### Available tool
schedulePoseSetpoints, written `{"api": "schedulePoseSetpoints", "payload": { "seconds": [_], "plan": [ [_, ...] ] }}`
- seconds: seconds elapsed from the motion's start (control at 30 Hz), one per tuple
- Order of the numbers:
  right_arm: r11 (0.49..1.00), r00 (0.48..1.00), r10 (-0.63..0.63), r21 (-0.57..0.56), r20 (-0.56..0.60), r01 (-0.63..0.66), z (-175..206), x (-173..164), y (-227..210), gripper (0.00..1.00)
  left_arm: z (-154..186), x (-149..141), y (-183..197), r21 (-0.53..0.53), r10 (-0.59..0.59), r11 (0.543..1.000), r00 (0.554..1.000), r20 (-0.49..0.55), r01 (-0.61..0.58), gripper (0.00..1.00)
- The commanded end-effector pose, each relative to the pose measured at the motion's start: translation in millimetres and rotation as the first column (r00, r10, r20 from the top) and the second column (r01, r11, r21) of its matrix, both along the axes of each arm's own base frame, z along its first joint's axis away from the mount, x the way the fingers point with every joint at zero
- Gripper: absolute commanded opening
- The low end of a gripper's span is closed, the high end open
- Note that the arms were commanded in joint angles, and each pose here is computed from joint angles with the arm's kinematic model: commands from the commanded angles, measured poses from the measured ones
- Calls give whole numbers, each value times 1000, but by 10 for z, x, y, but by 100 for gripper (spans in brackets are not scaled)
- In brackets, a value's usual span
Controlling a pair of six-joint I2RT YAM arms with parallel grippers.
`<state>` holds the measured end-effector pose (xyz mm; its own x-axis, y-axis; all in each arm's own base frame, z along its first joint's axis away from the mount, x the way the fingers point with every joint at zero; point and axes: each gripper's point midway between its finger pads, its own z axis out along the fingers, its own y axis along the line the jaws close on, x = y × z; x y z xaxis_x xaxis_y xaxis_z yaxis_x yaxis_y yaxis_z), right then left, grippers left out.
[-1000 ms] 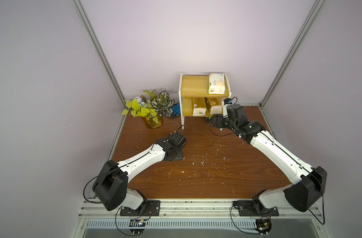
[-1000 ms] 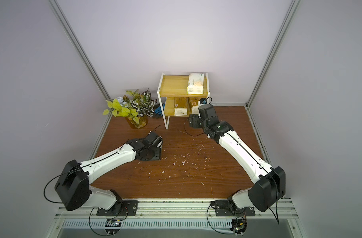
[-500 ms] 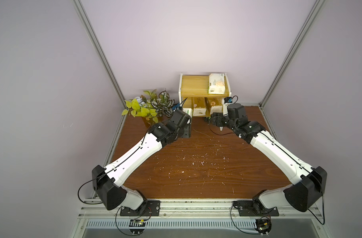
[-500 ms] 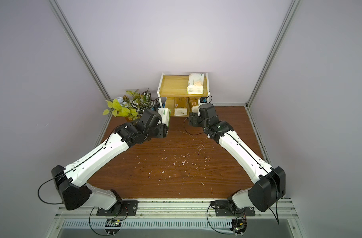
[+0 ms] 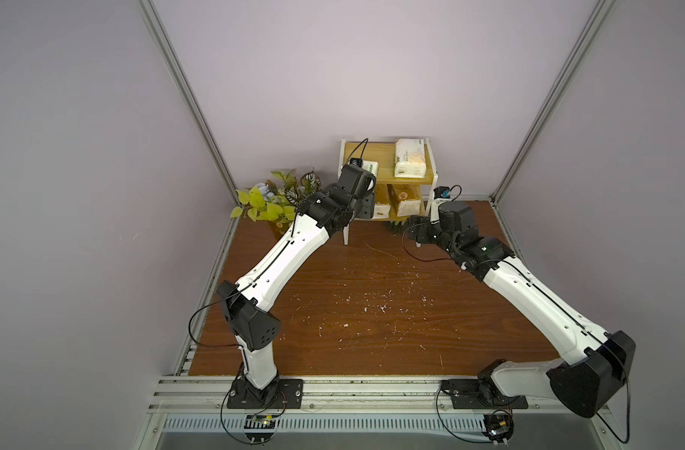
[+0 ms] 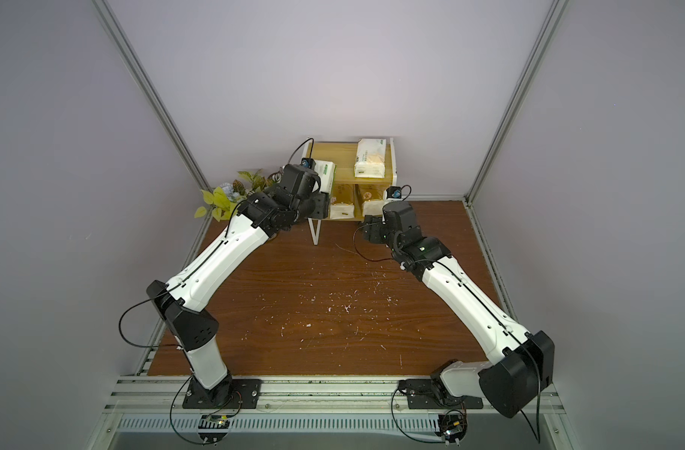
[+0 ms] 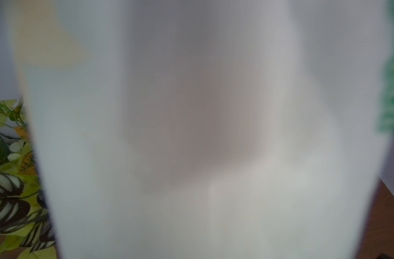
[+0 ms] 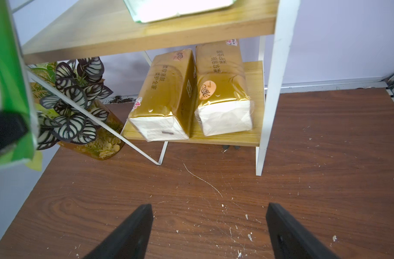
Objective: Place the tissue boxes on the shelf by color
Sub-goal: Place a box of tissues on the shelf.
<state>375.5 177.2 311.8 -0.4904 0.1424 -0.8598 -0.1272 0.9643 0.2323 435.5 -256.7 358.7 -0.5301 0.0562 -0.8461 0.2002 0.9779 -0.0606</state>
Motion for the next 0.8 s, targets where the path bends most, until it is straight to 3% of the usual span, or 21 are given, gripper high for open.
{"api": "schedulePoseSetpoints", "payload": {
  "seconds": [0.0, 0.37, 0.77],
  "plan": [
    [999, 998, -43, 28, 37, 42, 140, -54, -93, 86, 260, 121, 63, 8, 11, 1000, 998, 69, -11, 66],
    [998, 999, -50, 36, 8, 50, 39, -129, -131, 86, 426, 394, -150, -66, 1, 998, 992, 126, 7, 67],
    [997, 997, -64, 32, -35, 65, -156, -248, -203, 86, 597, 626, -141, -84, 73, 995, 969, 237, -54, 69]
  ]
}}
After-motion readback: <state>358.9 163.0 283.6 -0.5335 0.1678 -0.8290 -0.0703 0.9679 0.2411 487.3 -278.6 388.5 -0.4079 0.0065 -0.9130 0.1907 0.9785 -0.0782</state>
